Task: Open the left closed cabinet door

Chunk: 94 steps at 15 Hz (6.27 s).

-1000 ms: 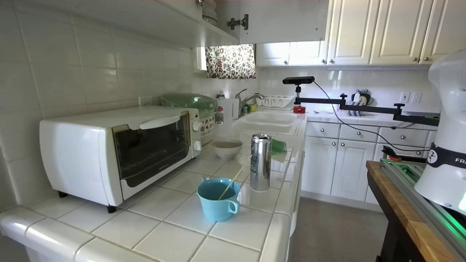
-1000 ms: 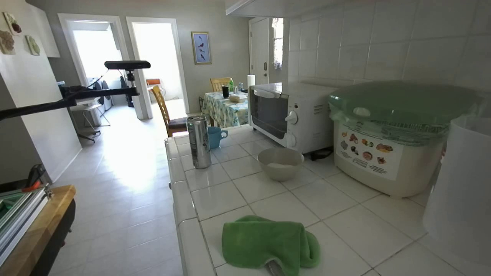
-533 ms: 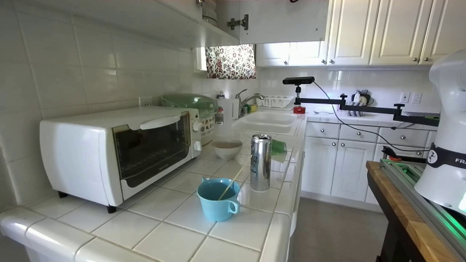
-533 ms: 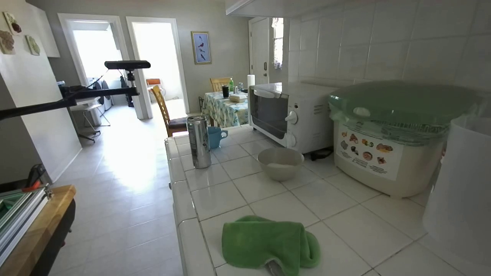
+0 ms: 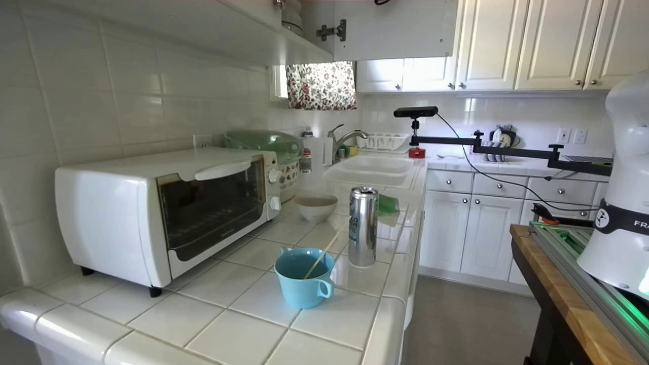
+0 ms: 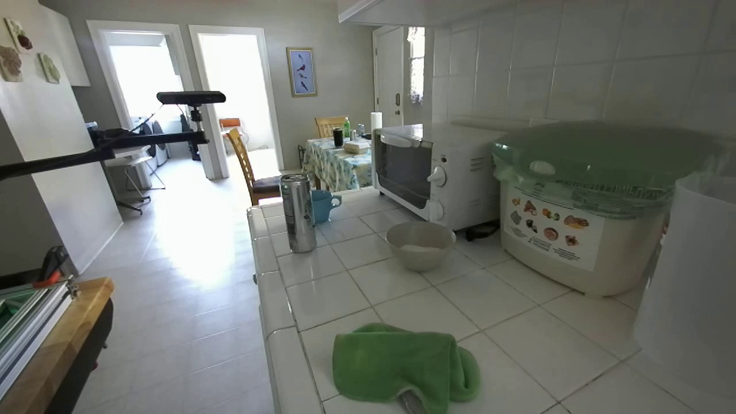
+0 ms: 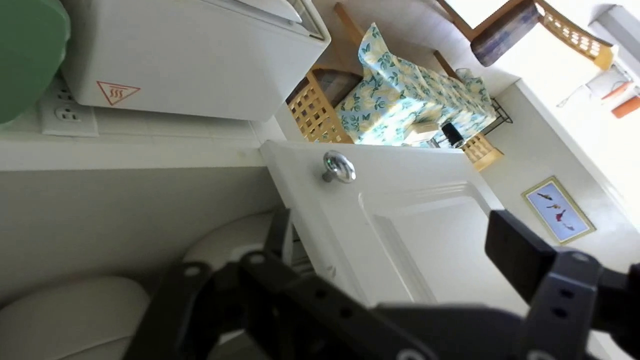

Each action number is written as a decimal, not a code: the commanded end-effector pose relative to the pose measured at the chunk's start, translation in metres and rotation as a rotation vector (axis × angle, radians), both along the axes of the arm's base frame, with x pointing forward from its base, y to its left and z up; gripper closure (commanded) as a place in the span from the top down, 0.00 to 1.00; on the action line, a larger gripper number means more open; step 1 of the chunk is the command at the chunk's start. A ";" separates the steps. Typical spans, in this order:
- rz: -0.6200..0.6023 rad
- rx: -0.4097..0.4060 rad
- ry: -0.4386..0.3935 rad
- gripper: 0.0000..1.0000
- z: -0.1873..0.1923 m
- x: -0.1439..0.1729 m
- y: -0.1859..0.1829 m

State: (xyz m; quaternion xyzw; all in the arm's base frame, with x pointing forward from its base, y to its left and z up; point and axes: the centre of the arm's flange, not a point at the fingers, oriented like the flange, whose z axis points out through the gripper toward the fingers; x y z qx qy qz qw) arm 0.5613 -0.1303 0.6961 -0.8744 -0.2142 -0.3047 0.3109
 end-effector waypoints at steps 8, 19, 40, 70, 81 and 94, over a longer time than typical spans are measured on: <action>0.204 -0.086 -0.176 1.00 -0.004 0.088 0.030; 0.314 -0.081 -0.219 0.66 -0.013 0.101 0.057; 0.198 -0.202 -0.155 0.08 -0.007 -0.040 0.067; 0.145 -0.390 -0.419 0.07 0.040 -0.202 0.180; 0.216 -0.426 -0.559 0.07 0.027 -0.242 0.217; 0.408 -0.400 -0.581 0.07 0.028 -0.244 0.267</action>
